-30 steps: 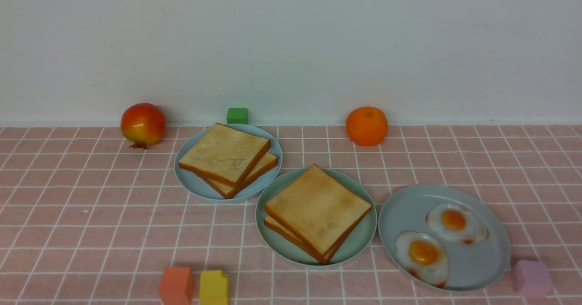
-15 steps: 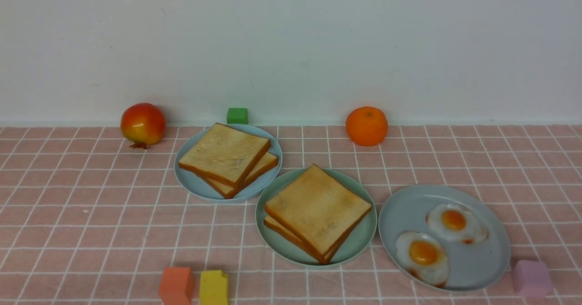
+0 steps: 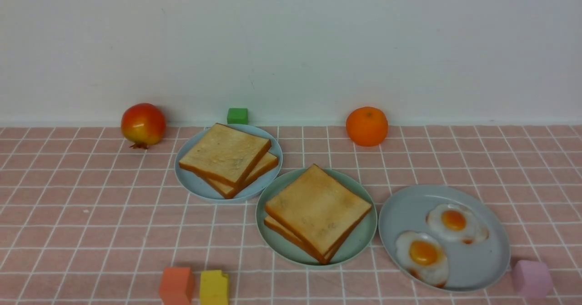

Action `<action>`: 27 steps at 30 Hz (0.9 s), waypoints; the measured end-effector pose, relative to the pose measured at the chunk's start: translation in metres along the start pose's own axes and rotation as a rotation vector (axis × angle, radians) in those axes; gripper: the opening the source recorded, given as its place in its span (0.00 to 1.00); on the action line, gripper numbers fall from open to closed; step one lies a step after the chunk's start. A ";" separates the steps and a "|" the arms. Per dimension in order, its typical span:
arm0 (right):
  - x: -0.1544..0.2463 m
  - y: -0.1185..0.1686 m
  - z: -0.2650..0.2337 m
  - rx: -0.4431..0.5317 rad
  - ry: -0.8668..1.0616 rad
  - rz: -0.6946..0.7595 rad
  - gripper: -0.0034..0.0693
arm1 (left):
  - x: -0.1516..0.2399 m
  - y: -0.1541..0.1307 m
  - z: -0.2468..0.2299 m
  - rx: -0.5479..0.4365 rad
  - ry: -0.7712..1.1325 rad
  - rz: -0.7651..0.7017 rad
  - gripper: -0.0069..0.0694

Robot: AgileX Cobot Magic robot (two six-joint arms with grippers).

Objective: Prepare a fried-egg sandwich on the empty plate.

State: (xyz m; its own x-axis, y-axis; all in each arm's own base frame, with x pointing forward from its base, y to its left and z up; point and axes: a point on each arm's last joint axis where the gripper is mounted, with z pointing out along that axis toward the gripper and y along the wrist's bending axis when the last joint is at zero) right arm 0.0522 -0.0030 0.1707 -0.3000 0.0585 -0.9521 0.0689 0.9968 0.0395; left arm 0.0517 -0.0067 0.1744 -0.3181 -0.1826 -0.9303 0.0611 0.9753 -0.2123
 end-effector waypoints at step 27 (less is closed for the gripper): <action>0.000 -0.001 0.000 0.010 0.005 0.077 0.21 | 0.000 0.000 0.000 0.000 0.000 0.000 0.18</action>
State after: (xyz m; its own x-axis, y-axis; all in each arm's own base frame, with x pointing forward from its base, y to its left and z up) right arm 0.0519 -0.0038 0.1706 -0.2984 0.1349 -0.9449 0.1011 0.9889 0.1093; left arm 0.0517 -0.0067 0.1744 -0.3181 -0.1827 -0.9303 0.0611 0.9753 -0.2125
